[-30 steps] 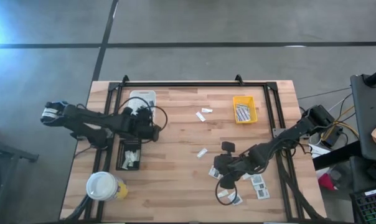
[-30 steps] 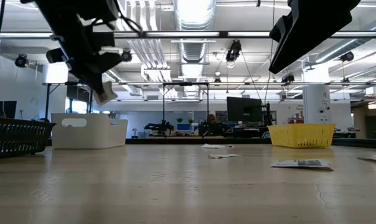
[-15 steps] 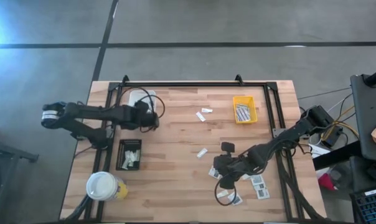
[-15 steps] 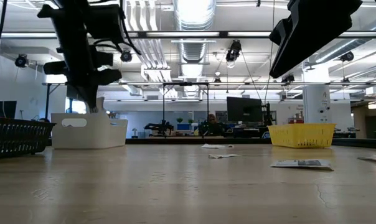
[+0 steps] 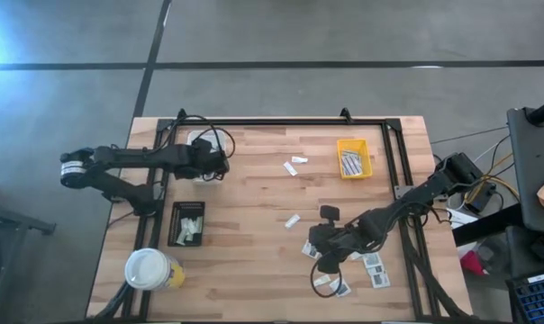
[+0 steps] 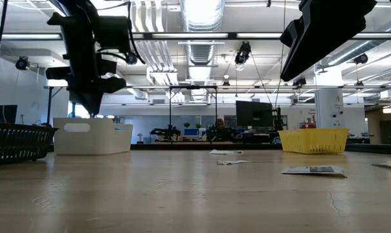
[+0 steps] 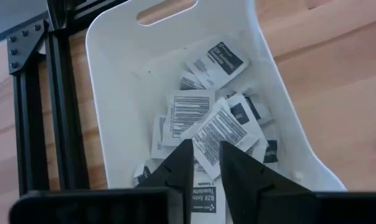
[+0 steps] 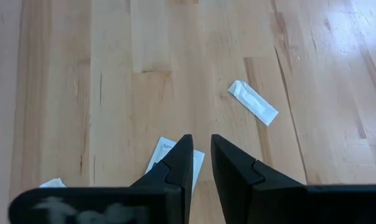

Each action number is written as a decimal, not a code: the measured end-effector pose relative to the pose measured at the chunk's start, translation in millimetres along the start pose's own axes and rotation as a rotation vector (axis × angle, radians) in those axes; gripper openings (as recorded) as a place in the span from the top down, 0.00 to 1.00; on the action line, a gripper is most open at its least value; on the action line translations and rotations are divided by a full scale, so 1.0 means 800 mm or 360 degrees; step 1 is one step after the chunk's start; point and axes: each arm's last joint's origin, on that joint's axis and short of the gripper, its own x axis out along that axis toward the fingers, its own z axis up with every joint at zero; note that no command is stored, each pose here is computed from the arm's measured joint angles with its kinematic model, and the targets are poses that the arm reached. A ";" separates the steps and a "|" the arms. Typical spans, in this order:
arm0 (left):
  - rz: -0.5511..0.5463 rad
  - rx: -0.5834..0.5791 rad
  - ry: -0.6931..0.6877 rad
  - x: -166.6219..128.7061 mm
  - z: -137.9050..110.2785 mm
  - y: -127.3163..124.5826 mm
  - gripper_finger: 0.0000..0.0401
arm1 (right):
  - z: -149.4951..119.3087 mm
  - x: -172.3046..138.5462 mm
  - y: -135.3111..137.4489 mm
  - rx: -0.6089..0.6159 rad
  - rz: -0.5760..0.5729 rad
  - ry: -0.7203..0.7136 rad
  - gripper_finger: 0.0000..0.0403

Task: Pick & Place First Aid Supplies
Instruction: Put the green bandage pack into the black bin

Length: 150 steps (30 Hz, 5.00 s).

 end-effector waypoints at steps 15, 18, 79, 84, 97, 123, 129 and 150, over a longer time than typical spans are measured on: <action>-0.0218 0.0154 -0.0081 -0.030 0.018 -0.017 0.80 | -0.001 -0.001 0.001 -0.0007 0.0003 0.0000 0.87; -0.0363 0.0205 -0.0173 -0.041 0.017 -0.032 0.79 | -0.002 -0.002 0.004 -0.0018 0.0011 0.0000 0.87; -0.1612 0.1039 -0.0858 -0.059 -0.141 -0.256 0.99 | -0.025 0.002 0.024 -0.0330 -0.0072 -0.0207 0.87; -0.1602 0.1045 -0.0844 -0.053 -0.145 -0.259 1.00 | -0.023 0.005 0.022 -0.0349 -0.0071 -0.0238 0.87; -0.1490 0.0882 -0.0854 -0.023 -0.161 -0.274 1.00 | -0.018 0.016 0.004 -0.0264 -0.0125 -0.0216 0.87; -0.1423 0.0669 -0.0579 0.009 -0.164 -0.275 1.00 | -0.016 0.030 -0.016 -0.0186 -0.0172 -0.0223 0.87; -0.1435 0.0672 -0.0560 0.010 -0.163 -0.275 1.00 | -0.016 0.030 -0.016 -0.0184 -0.0174 -0.0223 0.87; -0.1380 0.0701 -0.0410 0.020 -0.170 -0.271 1.00 | -0.039 0.108 -0.011 -0.0958 -0.0301 0.0072 0.87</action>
